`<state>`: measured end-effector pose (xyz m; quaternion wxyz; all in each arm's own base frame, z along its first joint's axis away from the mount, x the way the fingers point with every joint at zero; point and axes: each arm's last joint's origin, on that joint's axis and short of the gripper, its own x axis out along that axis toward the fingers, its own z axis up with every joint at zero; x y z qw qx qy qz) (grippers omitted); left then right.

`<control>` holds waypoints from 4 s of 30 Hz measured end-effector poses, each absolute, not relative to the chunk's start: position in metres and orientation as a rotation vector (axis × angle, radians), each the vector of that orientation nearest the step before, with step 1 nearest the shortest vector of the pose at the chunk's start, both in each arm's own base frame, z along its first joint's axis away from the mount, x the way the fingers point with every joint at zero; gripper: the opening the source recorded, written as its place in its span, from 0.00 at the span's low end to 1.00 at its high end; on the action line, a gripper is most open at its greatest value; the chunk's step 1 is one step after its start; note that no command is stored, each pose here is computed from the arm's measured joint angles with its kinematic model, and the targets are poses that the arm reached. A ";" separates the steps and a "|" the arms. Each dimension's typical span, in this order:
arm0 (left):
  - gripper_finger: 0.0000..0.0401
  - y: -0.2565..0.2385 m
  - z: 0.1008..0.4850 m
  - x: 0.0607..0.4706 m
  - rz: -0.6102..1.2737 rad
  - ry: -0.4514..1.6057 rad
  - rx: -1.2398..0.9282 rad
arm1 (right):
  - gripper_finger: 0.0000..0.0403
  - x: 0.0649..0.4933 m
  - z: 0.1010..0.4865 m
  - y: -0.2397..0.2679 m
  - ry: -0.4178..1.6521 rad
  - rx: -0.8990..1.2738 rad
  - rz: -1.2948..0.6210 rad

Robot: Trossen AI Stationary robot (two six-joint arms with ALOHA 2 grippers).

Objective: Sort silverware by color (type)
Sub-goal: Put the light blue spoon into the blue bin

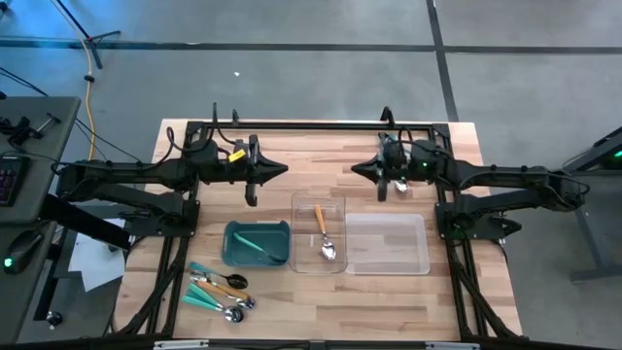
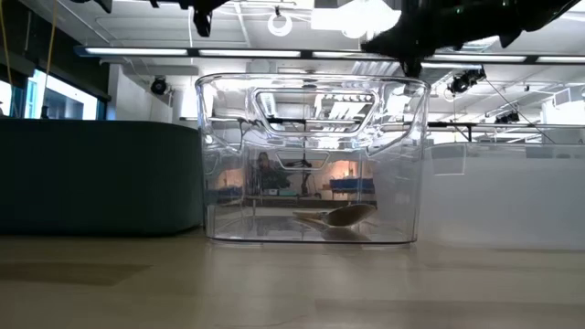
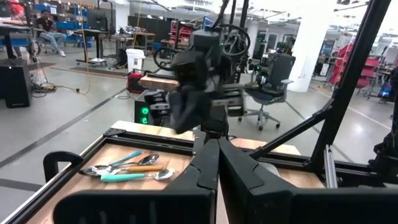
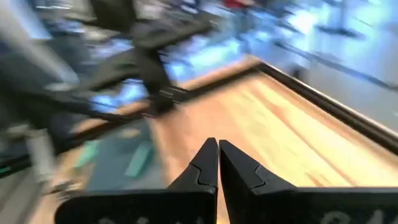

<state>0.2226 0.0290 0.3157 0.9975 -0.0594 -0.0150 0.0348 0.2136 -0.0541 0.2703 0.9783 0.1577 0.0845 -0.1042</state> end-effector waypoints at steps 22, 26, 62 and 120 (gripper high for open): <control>0.00 0.029 0.315 0.223 0.070 -0.026 -0.117 | 0.00 0.162 0.203 -0.105 0.884 0.769 -0.918; 0.00 0.029 0.315 0.223 0.070 -0.027 -0.117 | 0.01 0.164 0.194 -0.112 0.951 0.774 -0.891; 0.00 0.029 0.315 0.223 0.070 -0.027 -0.118 | 0.43 0.176 0.136 -0.146 1.162 0.779 -1.001; 0.00 0.029 0.315 0.223 0.068 -0.026 -0.127 | 0.01 0.229 0.236 -0.052 0.205 0.454 -0.487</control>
